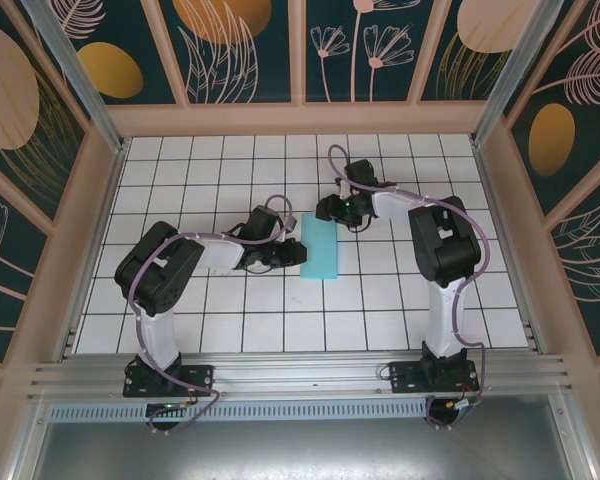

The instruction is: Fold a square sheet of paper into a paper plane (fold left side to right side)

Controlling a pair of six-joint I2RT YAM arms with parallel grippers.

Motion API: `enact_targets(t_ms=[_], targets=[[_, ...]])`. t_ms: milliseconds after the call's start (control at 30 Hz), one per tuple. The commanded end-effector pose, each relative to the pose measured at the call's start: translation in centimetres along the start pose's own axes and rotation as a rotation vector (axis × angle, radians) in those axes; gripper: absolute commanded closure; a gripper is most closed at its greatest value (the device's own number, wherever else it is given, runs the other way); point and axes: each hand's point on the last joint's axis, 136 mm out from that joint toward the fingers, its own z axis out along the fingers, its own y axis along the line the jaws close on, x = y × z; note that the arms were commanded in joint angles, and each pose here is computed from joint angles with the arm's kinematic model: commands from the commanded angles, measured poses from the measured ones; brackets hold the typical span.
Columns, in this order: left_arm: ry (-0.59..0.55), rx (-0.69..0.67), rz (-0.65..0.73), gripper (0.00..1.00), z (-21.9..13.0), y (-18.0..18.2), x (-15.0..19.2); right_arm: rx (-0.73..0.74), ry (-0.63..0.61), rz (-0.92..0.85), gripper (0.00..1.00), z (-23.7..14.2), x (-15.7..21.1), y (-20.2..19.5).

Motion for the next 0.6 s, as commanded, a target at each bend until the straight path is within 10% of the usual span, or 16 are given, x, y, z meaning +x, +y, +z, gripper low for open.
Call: enact_targets(t_ms=[0, 367, 567], targets=[[0.003, -0.031, -0.011, 0.78, -0.1, 0.7, 0.7, -0.072, -0.012, -0.017, 0.43, -1.7, 0.4, 1.7], [-0.042, 0.027, 0.010, 0.73, -0.7, -0.9, -0.3, -0.198, 0.001, 0.058, 0.51, -3.9, 3.0, 3.5], [-0.211, 0.001, 0.158, 0.49, -5.1, -3.5, -2.8, -0.181, 0.016, 0.073, 0.60, -3.5, 3.4, 2.9]])
